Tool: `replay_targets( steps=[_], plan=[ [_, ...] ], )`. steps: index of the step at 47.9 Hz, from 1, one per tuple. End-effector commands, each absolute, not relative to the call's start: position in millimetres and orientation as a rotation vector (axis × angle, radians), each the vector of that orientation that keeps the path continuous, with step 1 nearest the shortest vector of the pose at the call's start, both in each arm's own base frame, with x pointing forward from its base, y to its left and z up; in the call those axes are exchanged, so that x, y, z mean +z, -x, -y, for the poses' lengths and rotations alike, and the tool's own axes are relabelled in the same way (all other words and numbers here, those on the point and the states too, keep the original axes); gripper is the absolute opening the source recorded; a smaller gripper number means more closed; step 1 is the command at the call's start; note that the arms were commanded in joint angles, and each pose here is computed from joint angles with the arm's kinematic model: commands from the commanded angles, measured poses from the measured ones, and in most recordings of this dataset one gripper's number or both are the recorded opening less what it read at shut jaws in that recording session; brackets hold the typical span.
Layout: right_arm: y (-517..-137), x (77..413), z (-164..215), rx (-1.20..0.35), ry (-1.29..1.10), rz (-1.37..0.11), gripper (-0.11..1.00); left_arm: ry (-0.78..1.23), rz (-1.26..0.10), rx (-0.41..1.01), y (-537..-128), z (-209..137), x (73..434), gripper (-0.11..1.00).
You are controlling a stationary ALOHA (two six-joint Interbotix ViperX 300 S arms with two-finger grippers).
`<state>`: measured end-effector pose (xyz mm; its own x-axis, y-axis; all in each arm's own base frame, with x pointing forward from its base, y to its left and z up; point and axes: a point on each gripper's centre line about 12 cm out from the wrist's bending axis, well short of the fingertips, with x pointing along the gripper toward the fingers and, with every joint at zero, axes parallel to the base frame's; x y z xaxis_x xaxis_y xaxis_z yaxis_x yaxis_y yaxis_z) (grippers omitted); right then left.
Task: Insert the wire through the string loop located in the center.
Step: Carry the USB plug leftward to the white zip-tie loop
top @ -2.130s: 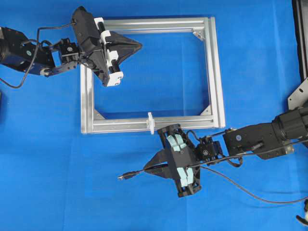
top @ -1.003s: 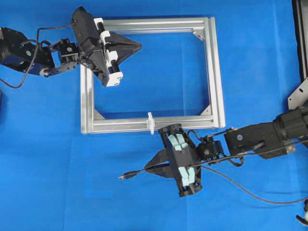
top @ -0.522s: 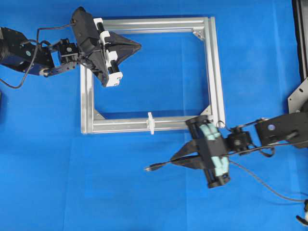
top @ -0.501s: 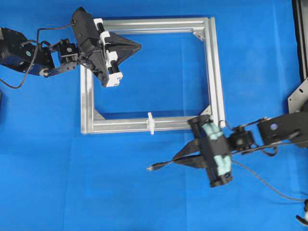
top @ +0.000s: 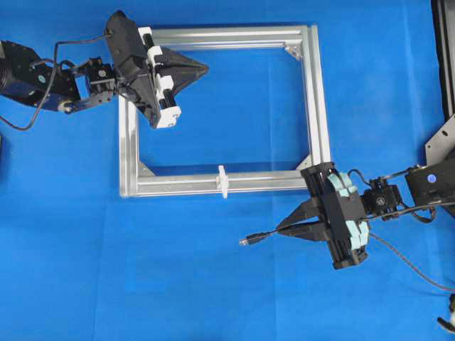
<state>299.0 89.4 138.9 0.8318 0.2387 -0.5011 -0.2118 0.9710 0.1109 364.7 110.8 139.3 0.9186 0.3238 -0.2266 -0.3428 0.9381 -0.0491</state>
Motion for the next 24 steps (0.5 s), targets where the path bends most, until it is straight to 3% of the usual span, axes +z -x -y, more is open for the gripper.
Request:
replay_targets(
  steps=[1, 24],
  plan=[
    [-301.2, 148.1, -89.0, 0.238, -0.059, -0.501, -0.02, 0.08, -0.177, 0.339, -365.7, -110.3, 153.4, 0.0],
    [-310.9, 145.8, -29.8, 0.04, -0.123, -0.5, -0.02, 0.08, -0.18, 0.339, -364.9, -110.1, 152.5, 0.0]
  ],
)
